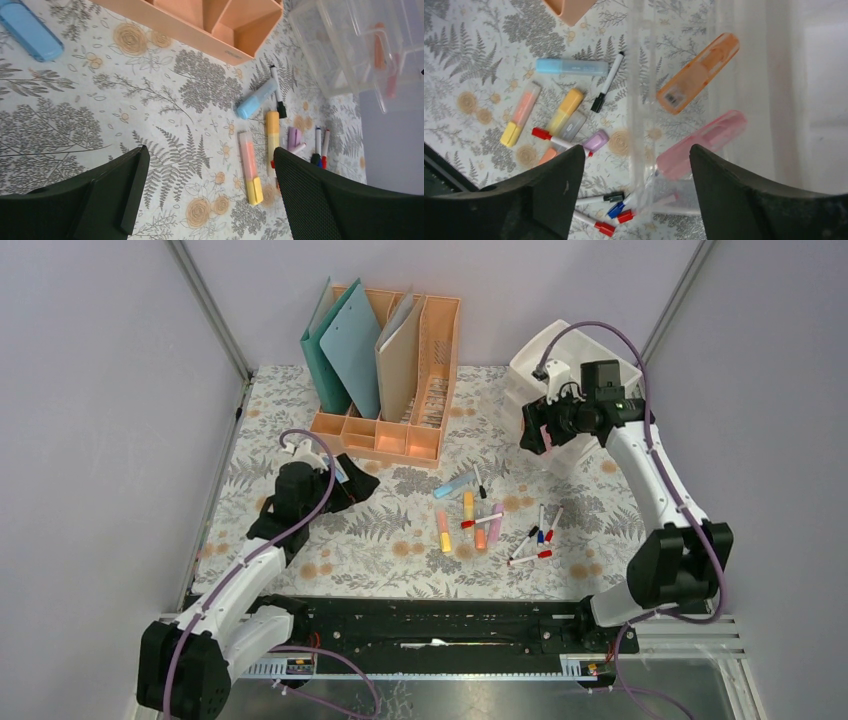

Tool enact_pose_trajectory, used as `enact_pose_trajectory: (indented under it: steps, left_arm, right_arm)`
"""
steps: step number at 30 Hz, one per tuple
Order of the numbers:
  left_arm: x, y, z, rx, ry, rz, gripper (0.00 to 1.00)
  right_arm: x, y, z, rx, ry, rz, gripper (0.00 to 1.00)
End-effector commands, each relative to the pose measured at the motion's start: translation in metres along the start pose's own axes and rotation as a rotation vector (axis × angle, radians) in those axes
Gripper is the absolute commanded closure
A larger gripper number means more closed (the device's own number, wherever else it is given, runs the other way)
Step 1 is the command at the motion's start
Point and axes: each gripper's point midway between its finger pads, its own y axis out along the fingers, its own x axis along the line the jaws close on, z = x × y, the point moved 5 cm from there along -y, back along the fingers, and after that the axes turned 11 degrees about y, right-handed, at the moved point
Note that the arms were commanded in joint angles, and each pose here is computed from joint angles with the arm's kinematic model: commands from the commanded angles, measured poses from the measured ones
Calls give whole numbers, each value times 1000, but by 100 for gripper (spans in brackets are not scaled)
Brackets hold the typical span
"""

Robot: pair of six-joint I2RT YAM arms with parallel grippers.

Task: Organize the desk
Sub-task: Pick up the stationery from the center of the board.

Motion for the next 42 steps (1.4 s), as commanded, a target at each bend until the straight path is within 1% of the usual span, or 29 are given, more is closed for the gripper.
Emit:
enact_pose_trajectory:
  steps: [1,4,7,9,12,16,17,18,24,27,29,32,33,35,36,37,39,42]
  left_arm:
    - [-22,-11,-19,-60,40,130,1]
    - [-18,-18,-24,-64,94,83,1]
    - [-10,-17,-33,-71,147,14,1]
    - [-4,-15,-36,-76,147,-25,1]
    - [4,-8,-43,-102,105,-67,1]
    - [19,6,-50,-176,68,-141,1]
    - [24,11,-51,-187,63,-167,1]
    - [31,15,-50,-192,50,-199,1]
    - [64,39,-45,-218,-1,-346,1]
    - [81,53,-42,-195,-52,-450,2]
    - [91,66,-38,-143,-76,-517,3]
    - [104,86,-35,-54,-103,-616,12]
    - [110,90,-28,-10,-114,-660,12]
    - [118,99,-23,32,-132,-721,13]
    - [121,102,-22,44,-132,-729,16]
    - [123,107,-20,49,-136,-730,17]
    - [123,114,-20,47,-138,-720,17]
    - [127,118,-19,62,-157,-762,17]
  right_arm:
    - [29,-41,-1,-114,-51,-56,12]
    - [41,-61,13,-154,-81,-63,1]
    - [54,-78,26,-207,-111,-86,0]
    - [58,-82,33,-234,-114,-104,0]
    - [50,-82,55,-222,-78,-77,0]
    - [33,-74,83,-181,-1,-37,0]
    - [49,-74,61,-304,-11,-208,0]
    - [51,-73,56,-337,-23,-244,0]
    - [47,-61,62,-301,-4,-282,0]
    - [46,-61,65,-298,-5,-265,0]
    - [47,-64,67,-306,-9,-251,0]
    - [50,-68,68,-320,-16,-248,0]
    - [51,-70,69,-325,-18,-246,0]
    - [53,-73,69,-334,-23,-243,0]
    - [54,-73,70,-337,-25,-242,0]
    - [54,-75,70,-342,-29,-240,0]
    - [55,-76,70,-346,-32,-240,0]
    - [56,-78,71,-351,-35,-237,0]
